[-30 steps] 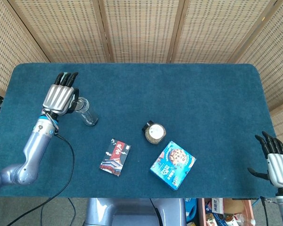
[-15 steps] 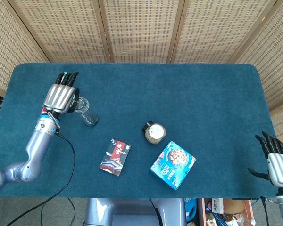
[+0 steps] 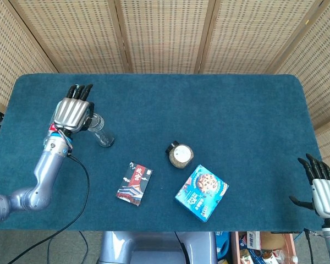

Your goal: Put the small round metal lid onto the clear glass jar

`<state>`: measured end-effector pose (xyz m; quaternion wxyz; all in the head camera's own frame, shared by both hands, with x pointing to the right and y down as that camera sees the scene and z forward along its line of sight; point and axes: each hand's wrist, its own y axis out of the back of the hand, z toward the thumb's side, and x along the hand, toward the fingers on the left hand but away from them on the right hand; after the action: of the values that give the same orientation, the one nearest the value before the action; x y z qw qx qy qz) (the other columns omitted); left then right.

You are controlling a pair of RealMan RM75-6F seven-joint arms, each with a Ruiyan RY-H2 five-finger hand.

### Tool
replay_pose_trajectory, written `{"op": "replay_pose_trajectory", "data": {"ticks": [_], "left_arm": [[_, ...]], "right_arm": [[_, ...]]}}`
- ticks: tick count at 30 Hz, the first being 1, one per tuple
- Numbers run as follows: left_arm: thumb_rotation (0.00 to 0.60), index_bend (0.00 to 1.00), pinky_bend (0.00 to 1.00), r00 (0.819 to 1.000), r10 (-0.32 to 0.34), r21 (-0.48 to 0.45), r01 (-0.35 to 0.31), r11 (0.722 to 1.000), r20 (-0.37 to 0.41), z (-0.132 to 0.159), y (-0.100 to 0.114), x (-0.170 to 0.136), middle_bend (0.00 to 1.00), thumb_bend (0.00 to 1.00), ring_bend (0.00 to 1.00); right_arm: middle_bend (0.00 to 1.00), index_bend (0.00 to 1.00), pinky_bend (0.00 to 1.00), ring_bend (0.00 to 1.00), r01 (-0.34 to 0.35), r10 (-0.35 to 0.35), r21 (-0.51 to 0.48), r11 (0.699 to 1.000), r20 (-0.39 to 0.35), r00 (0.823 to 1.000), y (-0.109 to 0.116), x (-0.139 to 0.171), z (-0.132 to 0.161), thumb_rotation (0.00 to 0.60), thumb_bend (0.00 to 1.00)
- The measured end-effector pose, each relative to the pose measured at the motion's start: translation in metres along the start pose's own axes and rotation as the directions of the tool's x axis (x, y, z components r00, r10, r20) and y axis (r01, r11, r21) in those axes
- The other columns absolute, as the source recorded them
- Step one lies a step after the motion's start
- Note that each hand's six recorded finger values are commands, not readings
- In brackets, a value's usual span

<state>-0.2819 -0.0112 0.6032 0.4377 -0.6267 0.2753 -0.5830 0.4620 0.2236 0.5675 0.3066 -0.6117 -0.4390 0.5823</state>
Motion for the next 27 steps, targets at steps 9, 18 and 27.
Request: {"op": "replay_pose_trajectory", "data": {"ticks": [9, 18, 27], "left_arm": [[0.6, 0.51, 0.0, 1.0, -0.009, 0.002, 0.009, 1.0, -0.004, 0.002, -0.005, 0.001, 0.0, 0.42, 0.0], [0.6, 0.34, 0.0, 1.0, -0.008, 0.02, 0.008, 1.0, -0.018, 0.0, -0.005, 0.001, 0.0, 0.42, 0.0], [0.6, 0.32, 0.0, 1.0, 0.026, -0.02, -0.026, 0.999, -0.013, 0.002, 0.004, -0.003, 0.0, 0.42, 0.0]], "right_arm": [[0.0, 0.12, 0.0, 0.0, -0.002, 0.002, -0.002, 1.0, 0.001, 1.0, 0.0, 0.0, 0.0, 0.6, 0.05], [0.0, 0.12, 0.0, 0.0, 0.001, -0.001, -0.005, 1.0, 0.001, 1.0, 0.001, 0.0, -0.001, 0.6, 0.05], [0.0, 0.12, 0.0, 0.0, 0.005, -0.005, -0.007, 1.0, -0.001, 1.0, 0.001, 0.0, -0.001, 0.6, 0.05]]}}
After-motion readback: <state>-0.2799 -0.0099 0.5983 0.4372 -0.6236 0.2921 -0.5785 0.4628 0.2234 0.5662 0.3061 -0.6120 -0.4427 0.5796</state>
